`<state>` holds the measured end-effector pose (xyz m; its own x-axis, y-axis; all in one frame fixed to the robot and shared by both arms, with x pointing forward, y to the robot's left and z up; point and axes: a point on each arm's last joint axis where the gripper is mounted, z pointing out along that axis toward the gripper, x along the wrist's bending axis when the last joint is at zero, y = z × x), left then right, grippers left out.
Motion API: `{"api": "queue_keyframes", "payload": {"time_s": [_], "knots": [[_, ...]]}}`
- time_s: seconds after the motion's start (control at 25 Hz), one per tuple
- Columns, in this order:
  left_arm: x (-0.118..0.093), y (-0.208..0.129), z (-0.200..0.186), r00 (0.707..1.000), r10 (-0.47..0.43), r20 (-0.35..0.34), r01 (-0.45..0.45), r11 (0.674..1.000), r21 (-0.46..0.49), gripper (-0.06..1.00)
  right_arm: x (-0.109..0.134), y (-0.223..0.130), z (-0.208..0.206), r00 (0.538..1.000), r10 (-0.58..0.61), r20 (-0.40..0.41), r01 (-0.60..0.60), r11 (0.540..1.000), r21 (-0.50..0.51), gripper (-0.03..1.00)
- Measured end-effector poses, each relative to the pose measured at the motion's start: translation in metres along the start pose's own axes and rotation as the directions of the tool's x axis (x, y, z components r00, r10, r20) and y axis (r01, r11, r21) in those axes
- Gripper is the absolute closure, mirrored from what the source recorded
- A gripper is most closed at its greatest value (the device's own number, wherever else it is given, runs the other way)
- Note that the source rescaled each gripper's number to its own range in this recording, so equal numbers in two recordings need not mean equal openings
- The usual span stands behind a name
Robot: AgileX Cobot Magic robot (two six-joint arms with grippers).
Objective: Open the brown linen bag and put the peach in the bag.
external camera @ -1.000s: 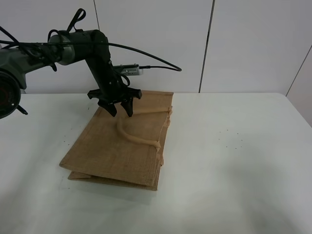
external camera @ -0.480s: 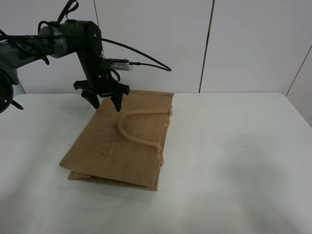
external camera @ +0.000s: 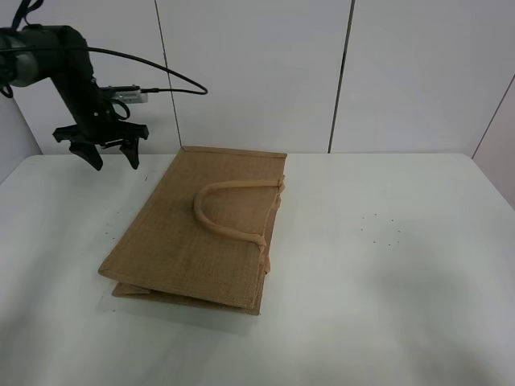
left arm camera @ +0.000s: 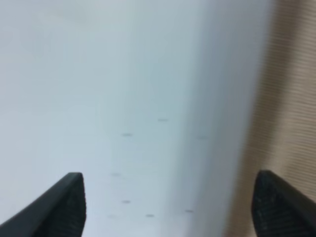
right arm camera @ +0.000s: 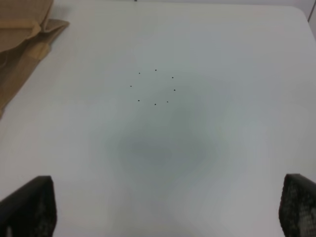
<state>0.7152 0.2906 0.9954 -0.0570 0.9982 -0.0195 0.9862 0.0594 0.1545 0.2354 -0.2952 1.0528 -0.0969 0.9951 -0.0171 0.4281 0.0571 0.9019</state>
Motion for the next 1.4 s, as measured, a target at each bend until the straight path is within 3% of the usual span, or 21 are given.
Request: {"api": "queue_keyframes", "payload": {"time_s": [0.16,0.36,0.64,1.0,1.2,1.4], "knots": [[0.023,0.001,-0.002,0.999,-0.05,-0.003,0.05,0.999,-0.002,-0.03,0.0,0.0,0.0,1.0,0.0,0.0,0.0,1.0,0.0,-0.03],[0.019,-0.012,-0.022,0.999,-0.048,0.013,0.048,0.999,-0.006,-0.03,0.0,0.0,0.0,1.0,0.0,0.0,0.0,1.0,0.0,-0.03],[0.021,-0.069,-0.081,0.999,-0.048,0.014,0.048,0.999,-0.019,-0.03,0.0,0.0,0.0,1.0,0.0,0.0,0.0,1.0,0.0,-0.03],[0.025,-0.208,-0.157,0.999,-0.027,0.019,0.029,0.993,-0.112,-0.03,0.0,0.0,0.0,1.0,0.0,0.0,0.0,1.0,0.0,-0.03],[0.028,-0.293,-0.157,1.0,-0.021,0.014,0.023,0.989,-0.145,-0.03,0.0,0.0,0.0,1.0,0.0,0.0,0.0,1.0,0.0,-0.03],[0.031,-0.36,-0.135,1.0,-0.001,0.016,0.005,0.96,-0.28,-0.03,0.0,0.0,0.0,1.0,0.0,0.0,0.0,1.0,0.0,-0.03]]}}
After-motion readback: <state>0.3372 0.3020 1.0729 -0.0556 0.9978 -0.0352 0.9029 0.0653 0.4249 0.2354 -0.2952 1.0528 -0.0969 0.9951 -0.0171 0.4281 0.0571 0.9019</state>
